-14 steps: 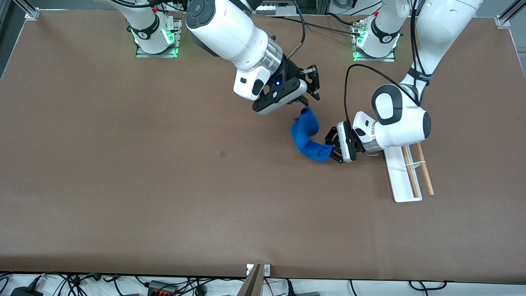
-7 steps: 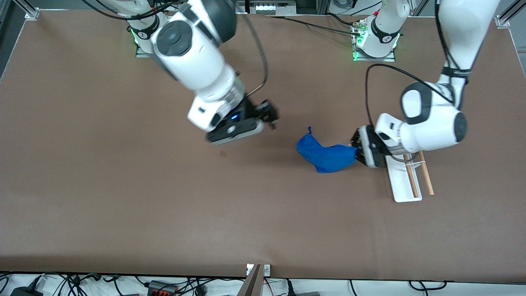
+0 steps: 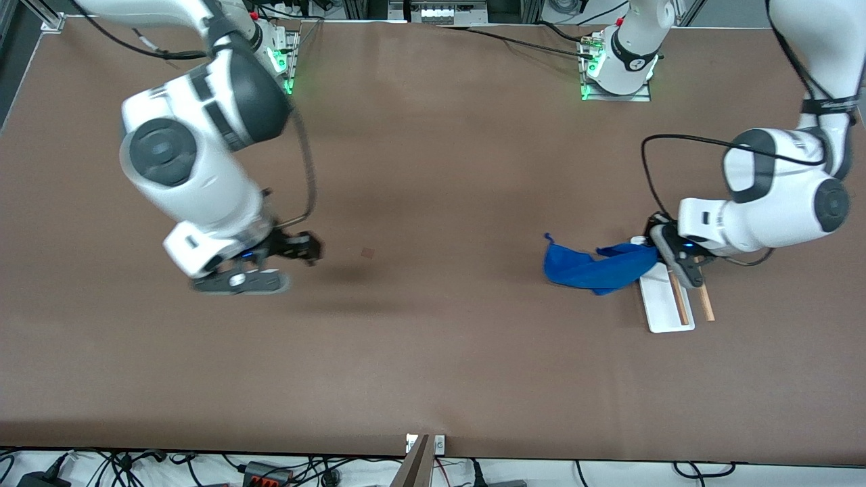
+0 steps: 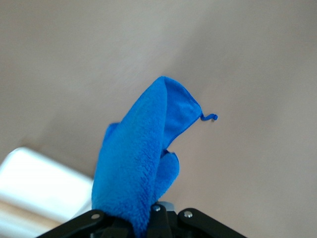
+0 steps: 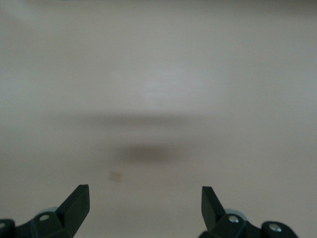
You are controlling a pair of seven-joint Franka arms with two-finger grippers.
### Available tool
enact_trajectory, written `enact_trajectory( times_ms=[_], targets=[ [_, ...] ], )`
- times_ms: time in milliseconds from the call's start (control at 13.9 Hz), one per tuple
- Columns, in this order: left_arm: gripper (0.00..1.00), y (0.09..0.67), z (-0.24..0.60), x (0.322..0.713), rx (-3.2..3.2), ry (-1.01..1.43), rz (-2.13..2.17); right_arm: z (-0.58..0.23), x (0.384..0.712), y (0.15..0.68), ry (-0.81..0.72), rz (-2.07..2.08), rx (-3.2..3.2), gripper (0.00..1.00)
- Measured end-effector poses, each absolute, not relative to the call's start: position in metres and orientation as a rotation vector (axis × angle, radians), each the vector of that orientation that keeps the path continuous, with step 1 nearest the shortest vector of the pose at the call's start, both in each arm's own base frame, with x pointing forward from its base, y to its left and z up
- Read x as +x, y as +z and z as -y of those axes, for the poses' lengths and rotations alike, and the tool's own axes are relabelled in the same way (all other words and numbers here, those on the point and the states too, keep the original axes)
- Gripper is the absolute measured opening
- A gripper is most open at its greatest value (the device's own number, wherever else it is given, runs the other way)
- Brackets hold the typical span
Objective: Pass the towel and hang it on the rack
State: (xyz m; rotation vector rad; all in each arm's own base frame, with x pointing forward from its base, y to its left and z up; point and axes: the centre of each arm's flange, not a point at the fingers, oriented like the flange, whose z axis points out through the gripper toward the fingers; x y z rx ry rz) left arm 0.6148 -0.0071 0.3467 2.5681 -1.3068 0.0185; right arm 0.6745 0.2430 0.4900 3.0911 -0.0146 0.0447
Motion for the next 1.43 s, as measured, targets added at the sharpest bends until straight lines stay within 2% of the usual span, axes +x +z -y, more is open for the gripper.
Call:
enact_trajectory(
  times_ms=[359, 789, 1076, 1435],
  targets=[
    [0.03, 0.366, -0.054, 0.626, 2.649, -0.07, 1.349, -0.164, 0.686, 0.513, 0.085, 0.082, 3.029, 1.0],
    [0.03, 0.327, -0.132, 0.617, 2.629, -0.125, 1.314, -0.031, 0.686, 0.538, 0.047, 0.053, 3.105, 1.0],
    [0.03, 0.303, -0.157, 0.616, 2.614, -0.103, 1.316, 0.02, 0.667, 0.564, 0.021, 0.036, 3.083, 1.0],
    [0.03, 0.265, -0.17, 0.619, 2.601, -0.067, 1.329, 0.03, 0.638, 0.594, -0.025, 0.057, 3.08, 1.0]
  ],
)
